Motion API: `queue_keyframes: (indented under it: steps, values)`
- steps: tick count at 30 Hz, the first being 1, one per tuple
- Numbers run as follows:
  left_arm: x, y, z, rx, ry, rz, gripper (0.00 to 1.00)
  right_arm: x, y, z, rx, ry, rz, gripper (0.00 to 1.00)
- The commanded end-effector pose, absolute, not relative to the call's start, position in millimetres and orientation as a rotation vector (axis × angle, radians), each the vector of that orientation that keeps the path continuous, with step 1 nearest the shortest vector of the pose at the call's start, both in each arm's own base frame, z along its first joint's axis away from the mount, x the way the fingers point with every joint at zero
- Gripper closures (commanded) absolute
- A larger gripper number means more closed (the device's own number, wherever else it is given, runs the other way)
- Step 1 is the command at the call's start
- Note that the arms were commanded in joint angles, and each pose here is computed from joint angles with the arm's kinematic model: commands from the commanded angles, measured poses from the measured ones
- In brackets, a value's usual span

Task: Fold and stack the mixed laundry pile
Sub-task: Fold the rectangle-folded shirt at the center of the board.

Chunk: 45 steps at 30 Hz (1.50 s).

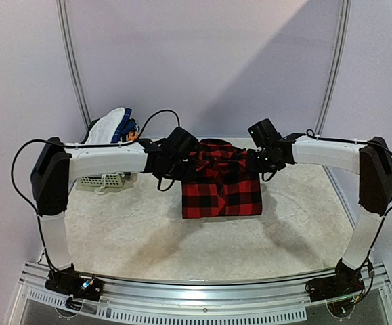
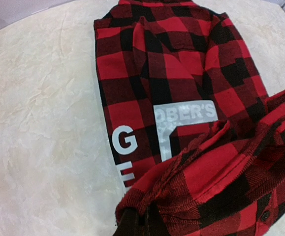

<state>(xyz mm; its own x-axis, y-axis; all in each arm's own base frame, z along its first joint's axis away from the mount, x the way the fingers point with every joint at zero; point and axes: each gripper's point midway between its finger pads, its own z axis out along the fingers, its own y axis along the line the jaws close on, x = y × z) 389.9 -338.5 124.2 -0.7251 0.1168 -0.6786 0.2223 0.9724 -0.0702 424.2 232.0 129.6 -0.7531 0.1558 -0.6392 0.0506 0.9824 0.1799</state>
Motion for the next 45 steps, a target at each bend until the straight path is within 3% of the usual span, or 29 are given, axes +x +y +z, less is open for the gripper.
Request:
queue_keyframes:
  steps: [1,17,20,24,27,29,33,37,45]
  values:
    - [413,-339,105,0.263,2.426,-0.193,1.00,445,238,115,0.120,2.426,0.193,1.00]
    - [447,-341,71,0.283,2.465,-0.217,1.00,476,236,71,0.158,2.478,0.169,1.00]
    - [452,-340,64,0.276,2.466,-0.222,0.96,480,235,62,0.165,2.492,0.160,0.99]
    - [459,-339,62,0.280,2.461,-0.222,0.79,488,236,57,0.179,2.500,0.195,0.85]
    - [467,-337,73,0.303,2.429,-0.195,0.42,499,235,61,0.188,2.497,0.257,0.67]
    - [472,-336,85,0.321,2.403,-0.172,0.26,507,235,70,0.190,2.486,0.310,0.53]
    - [477,-328,124,0.330,2.343,-0.121,0.13,515,236,108,0.145,2.430,0.345,0.38]
    - [463,-322,154,0.337,2.309,-0.145,0.16,505,237,143,0.078,2.382,0.390,0.34]
    - [399,-367,151,0.542,2.345,-0.403,0.52,441,287,150,-0.207,2.395,0.783,0.41]
